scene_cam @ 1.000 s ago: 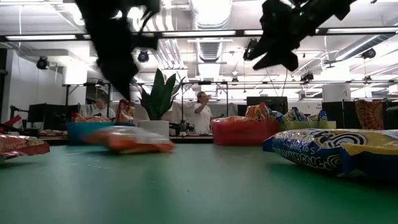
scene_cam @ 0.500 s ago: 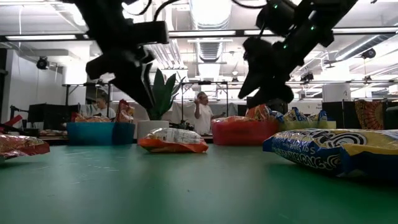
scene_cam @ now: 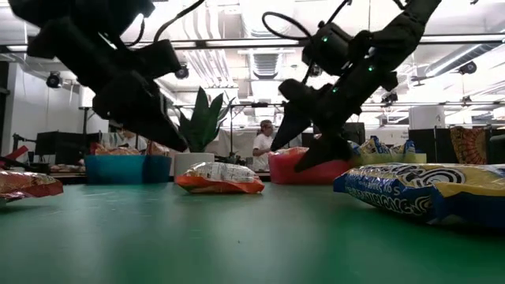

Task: Sort Maruchan noodles
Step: Put the orange noodle pack into the red bin

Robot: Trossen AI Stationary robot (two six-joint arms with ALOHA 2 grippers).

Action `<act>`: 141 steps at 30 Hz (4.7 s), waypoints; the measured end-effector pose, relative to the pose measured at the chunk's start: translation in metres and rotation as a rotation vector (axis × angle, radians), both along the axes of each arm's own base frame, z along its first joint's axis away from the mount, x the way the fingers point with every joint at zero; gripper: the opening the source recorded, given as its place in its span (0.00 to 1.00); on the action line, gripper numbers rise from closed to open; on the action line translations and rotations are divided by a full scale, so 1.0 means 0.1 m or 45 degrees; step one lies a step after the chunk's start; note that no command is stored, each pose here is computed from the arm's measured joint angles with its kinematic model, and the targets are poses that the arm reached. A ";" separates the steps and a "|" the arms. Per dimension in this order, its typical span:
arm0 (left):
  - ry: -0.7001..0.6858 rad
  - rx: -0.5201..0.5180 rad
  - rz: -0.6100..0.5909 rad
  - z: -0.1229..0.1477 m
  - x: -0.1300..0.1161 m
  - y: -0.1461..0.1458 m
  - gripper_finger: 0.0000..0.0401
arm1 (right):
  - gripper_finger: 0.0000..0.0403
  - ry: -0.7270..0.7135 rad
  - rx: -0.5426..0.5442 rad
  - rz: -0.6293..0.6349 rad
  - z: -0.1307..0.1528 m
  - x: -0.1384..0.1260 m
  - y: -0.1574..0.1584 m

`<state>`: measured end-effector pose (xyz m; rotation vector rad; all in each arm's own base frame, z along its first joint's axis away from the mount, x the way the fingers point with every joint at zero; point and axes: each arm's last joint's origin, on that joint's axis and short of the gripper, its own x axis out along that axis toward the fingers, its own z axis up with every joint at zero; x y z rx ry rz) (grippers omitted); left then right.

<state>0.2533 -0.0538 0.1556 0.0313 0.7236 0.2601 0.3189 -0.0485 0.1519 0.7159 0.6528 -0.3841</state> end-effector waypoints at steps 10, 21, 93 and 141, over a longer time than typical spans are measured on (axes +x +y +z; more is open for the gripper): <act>-0.090 -0.019 0.027 -0.23 0.06 0.04 0.19 | 0.87 -0.008 0.034 0.040 -0.11 0.30 -0.08; -0.014 -0.027 0.089 -0.47 0.10 0.08 0.19 | 0.87 -0.051 0.083 0.083 -0.15 0.48 -0.14; -0.518 0.500 0.041 0.99 -0.56 0.28 0.19 | 0.09 -0.485 -0.190 0.335 0.49 0.61 -0.12; -0.517 0.745 0.171 1.17 -0.70 0.35 0.19 | 0.15 0.875 -1.319 -0.256 0.44 0.18 -1.17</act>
